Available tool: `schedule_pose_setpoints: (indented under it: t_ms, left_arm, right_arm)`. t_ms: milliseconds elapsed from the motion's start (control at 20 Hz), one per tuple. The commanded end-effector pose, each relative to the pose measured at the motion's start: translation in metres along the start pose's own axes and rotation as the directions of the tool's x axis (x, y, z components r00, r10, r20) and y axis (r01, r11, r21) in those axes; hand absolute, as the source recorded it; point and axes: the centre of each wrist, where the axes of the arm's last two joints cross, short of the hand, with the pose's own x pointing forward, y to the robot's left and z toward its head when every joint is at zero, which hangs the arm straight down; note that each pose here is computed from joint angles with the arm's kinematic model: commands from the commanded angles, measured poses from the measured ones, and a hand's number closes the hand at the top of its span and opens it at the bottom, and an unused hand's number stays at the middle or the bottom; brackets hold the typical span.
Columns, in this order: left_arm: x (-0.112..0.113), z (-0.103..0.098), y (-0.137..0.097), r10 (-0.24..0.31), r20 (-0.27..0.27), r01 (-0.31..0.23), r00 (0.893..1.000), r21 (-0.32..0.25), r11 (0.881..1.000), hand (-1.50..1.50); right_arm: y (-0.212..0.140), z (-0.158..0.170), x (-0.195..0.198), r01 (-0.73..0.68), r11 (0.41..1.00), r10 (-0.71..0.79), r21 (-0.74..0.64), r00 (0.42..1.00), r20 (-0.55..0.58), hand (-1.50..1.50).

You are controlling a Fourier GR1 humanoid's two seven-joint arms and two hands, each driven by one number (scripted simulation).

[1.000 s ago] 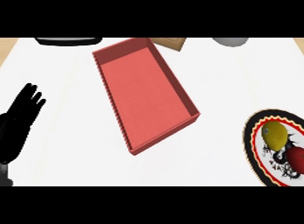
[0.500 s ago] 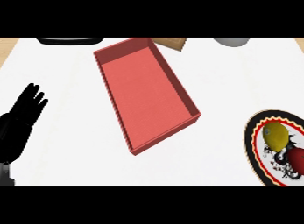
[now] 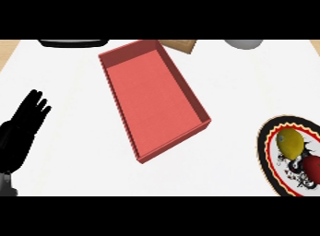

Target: Pick the tomato from the plate and place it in the cardboard box

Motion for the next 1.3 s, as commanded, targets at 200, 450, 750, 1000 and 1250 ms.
schedule_pose_setpoints:
  t_ms: [200, 450, 750, 1000, 1250]
  left_arm:
    - [0.013, -0.007, -0.005, -0.009, 0.010, 0.009, 1.000, 0.016, 1.000, 0.00]
    - [0.010, 0.004, 0.016, -0.028, 0.011, 0.028, 1.000, 0.005, 1.000, 0.00]
    - [-0.003, 0.002, 0.000, -0.012, -0.005, 0.012, 1.000, 0.013, 1.000, 0.00]
    - [0.001, 0.001, 0.008, -0.026, 0.001, 0.026, 1.000, 0.000, 1.000, 0.00]
    - [0.019, -0.002, -0.009, -0.003, 0.002, 0.003, 1.000, -0.004, 1.000, 0.00]
  right_arm:
    - [0.011, -0.010, -0.008, 0.006, 1.000, -0.006, 0.009, 0.999, 0.042, -1.50]
    - [0.010, -0.014, 0.002, -0.020, 1.000, 0.022, -0.023, 0.998, 0.064, -1.50]
    - [0.027, -0.021, 0.000, -0.079, 0.997, 0.079, -0.022, 0.997, 0.024, -1.50]
    - [0.037, -0.028, 0.005, -0.074, 0.997, 0.074, 0.001, 0.997, 0.013, -1.50]
    - [0.034, -0.043, 0.017, -0.085, 0.996, 0.086, 0.009, 0.996, -0.019, -1.50]
